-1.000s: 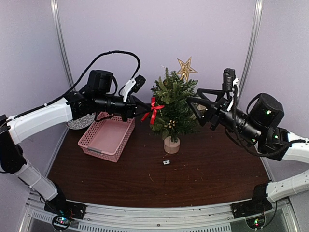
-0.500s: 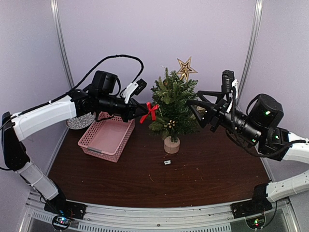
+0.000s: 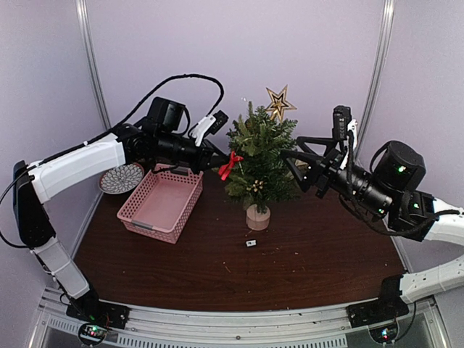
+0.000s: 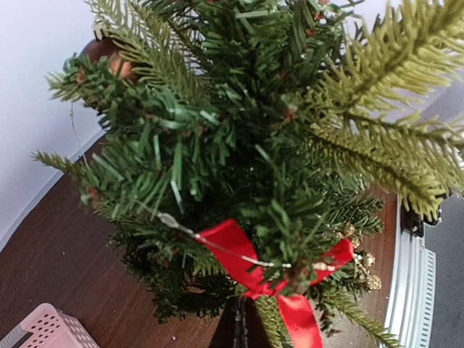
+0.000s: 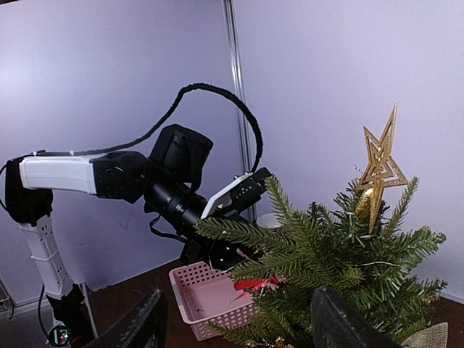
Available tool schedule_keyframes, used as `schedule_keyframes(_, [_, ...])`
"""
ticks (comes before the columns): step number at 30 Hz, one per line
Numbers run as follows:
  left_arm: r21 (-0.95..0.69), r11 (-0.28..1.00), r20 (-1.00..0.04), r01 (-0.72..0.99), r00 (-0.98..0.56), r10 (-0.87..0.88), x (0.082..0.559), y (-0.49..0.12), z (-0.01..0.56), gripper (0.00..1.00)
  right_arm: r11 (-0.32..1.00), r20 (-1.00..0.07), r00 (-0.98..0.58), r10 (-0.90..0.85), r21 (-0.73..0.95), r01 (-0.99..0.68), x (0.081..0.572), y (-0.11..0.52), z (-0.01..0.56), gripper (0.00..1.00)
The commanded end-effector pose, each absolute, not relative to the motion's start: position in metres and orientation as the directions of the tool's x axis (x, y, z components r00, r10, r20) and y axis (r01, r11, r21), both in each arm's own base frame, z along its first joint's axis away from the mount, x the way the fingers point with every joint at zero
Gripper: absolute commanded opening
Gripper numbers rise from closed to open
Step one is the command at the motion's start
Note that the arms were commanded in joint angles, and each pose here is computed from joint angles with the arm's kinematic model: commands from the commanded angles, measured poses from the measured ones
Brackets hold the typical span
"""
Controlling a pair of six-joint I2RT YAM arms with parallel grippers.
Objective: Decorate the small christmas tree
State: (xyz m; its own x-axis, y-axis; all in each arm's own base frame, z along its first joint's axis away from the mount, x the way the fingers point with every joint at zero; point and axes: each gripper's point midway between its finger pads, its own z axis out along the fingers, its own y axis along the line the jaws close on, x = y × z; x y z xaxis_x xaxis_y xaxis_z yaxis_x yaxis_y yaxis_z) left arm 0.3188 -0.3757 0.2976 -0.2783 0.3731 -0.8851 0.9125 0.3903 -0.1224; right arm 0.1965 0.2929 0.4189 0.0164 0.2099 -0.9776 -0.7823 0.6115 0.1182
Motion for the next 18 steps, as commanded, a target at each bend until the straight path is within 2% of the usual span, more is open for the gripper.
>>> schedule_keyframes(1, [-0.118,0.373,-0.889,0.92,-0.265,0.372,0.324,-0.38,0.305,0.0,0.621,-0.976,0.027,0.215,0.115,-0.775,0.197,0.287,0.422,0.71])
schedule_keyframes(17, [-0.145,0.368,-0.867,0.919,-0.297,0.4,0.328,-0.387,0.291,0.0,0.624,-0.978,0.027,0.207,0.111,-0.774,0.197,0.287,0.421,0.71])
schedule_keyframes(18, [-0.142,0.369,-0.869,0.918,-0.294,0.398,0.328,-0.386,0.293,0.03,0.624,-0.978,0.026,0.208,0.112,-0.773,0.197,0.287,0.42,0.71])
